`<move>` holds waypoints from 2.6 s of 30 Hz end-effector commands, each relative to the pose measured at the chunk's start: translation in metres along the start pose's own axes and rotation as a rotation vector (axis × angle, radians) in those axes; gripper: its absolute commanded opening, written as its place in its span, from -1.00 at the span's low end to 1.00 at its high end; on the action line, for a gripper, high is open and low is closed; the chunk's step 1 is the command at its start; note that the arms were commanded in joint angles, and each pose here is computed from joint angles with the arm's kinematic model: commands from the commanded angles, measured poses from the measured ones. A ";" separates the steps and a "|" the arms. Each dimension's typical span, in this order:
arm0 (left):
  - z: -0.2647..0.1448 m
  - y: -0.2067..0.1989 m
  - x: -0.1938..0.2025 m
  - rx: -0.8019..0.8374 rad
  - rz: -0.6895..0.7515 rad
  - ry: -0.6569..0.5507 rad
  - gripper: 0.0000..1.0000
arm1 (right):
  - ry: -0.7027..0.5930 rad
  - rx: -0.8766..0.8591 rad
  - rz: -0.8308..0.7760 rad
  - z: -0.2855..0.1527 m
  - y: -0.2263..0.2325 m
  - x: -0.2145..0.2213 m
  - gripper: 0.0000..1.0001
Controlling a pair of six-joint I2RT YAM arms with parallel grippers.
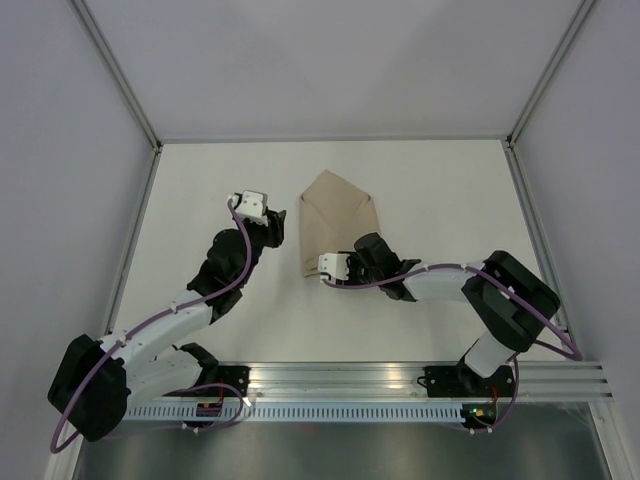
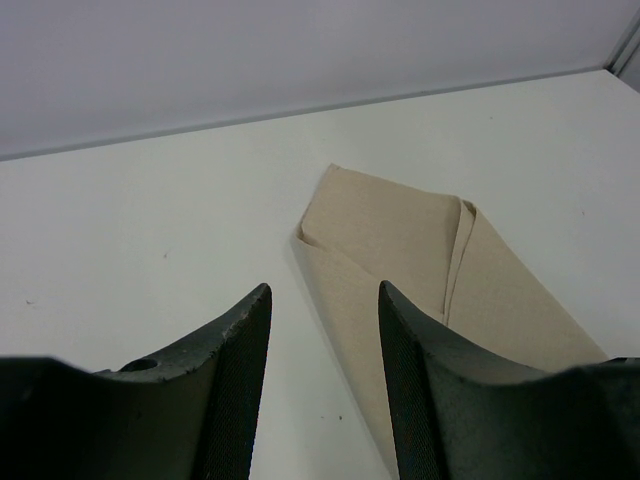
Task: Fold the napkin, place the utensils inside, and roll it up
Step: Roll the napkin with the utensil
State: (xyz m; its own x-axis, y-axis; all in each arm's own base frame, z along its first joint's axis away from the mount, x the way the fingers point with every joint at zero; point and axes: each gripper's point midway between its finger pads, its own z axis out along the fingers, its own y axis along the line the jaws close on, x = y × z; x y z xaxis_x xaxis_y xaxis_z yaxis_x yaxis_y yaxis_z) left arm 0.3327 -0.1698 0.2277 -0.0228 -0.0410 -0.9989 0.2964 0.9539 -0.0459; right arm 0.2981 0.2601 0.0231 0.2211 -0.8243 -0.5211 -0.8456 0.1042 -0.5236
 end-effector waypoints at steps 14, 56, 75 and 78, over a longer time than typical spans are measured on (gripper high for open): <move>0.008 -0.013 -0.031 0.063 0.001 -0.026 0.05 | 0.047 -0.096 -0.034 0.015 0.007 0.002 -0.38; -0.036 -0.078 -0.036 0.323 0.462 -0.145 0.08 | 0.135 -0.743 0.363 0.013 0.033 0.029 -0.83; -0.020 -0.140 0.080 0.554 0.668 0.124 0.31 | 0.164 -0.873 0.464 0.016 0.037 0.039 -0.87; -0.011 -0.153 0.100 0.607 0.711 0.158 0.32 | 0.164 -0.880 0.465 0.017 0.037 0.039 -0.87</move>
State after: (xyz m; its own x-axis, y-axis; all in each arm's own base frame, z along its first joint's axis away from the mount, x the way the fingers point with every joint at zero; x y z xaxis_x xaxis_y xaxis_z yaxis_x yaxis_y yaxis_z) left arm 0.2682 -0.2913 0.1232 0.1455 0.5864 -0.7969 0.7252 0.4847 0.4890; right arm 0.3136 0.2633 0.0127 -0.2134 -0.8135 -0.5409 -0.9480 0.0387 0.3158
